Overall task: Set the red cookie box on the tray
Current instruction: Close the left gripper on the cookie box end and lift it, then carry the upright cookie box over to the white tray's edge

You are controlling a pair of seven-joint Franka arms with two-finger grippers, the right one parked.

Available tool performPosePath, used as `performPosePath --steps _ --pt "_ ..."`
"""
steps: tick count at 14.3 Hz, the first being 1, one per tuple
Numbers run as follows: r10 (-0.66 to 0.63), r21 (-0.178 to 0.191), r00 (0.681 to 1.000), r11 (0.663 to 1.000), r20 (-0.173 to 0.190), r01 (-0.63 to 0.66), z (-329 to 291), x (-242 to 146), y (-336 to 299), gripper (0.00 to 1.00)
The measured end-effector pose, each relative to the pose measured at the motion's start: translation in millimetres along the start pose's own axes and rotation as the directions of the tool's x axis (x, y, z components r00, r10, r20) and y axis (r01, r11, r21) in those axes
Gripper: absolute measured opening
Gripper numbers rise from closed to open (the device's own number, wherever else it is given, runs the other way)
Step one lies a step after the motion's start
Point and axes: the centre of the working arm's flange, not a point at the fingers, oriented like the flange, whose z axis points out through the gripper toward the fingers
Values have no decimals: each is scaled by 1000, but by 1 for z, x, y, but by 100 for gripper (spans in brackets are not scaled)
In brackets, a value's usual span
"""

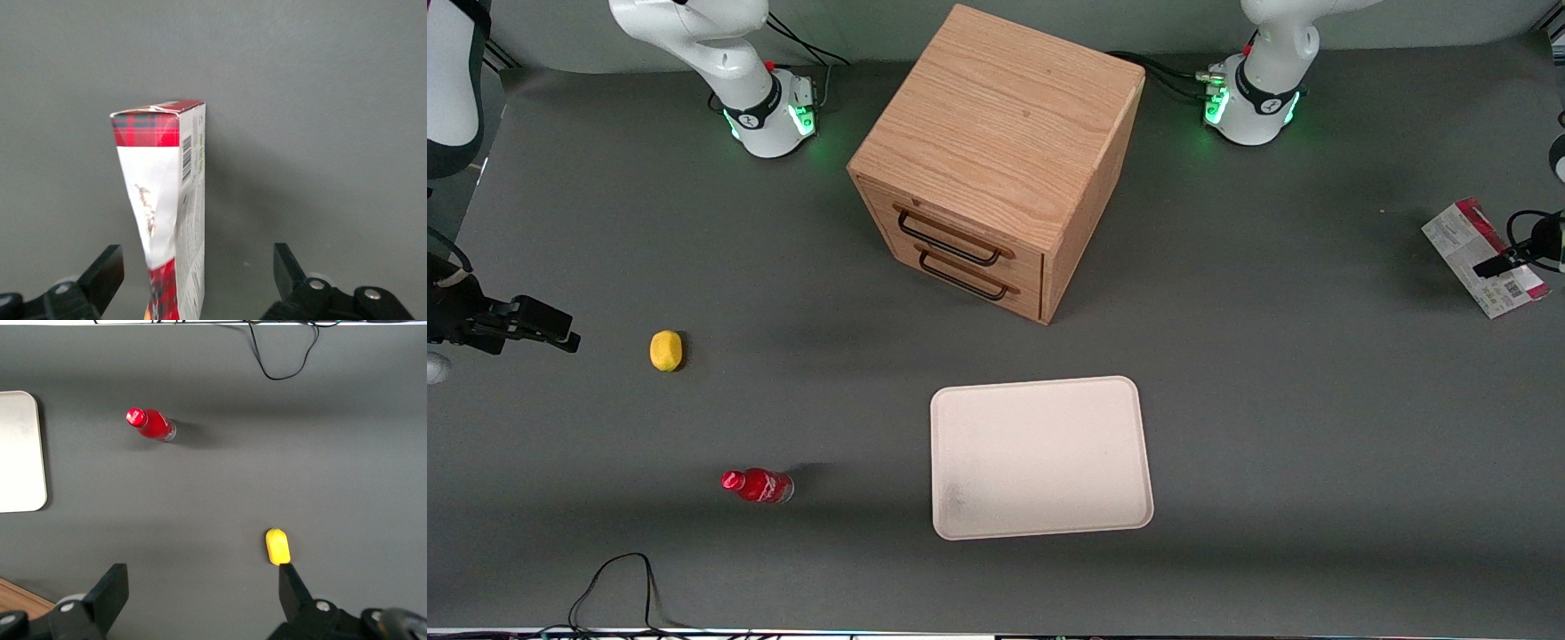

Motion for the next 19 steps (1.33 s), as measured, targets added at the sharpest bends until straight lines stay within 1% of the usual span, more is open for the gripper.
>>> performPosePath --steps 3,4,5,6,8,10,11,12,13,15,16,17,18,19 --pt "-6 21 1000 1000 21 5 29 2 -5 97" --pt "-7 24 1000 1000 29 6 36 1 -6 90" --pt "-6 26 999 1000 36 5 39 1 -6 80" --pt "-5 26 999 1000 39 4 40 1 -6 66" --pt "1 25 999 1000 44 -2 40 0 -6 43" --pt "19 23 998 1000 55 -20 41 0 -6 24" --pt "29 22 998 999 58 -30 41 -1 -6 12" --pt "33 21 998 999 58 -34 41 -1 -6 7" --pt "36 20 997 999 63 -37 41 0 -6 6" --pt "64 10 993 998 100 -66 32 4 -2 6" --pt "97 1 988 995 118 -98 20 12 5 6" --pt "133 -8 983 991 129 -133 2 22 18 6" --pt "171 -14 977 985 124 -171 -19 35 37 6" --pt "214 -16 972 977 101 -213 -44 49 61 6"
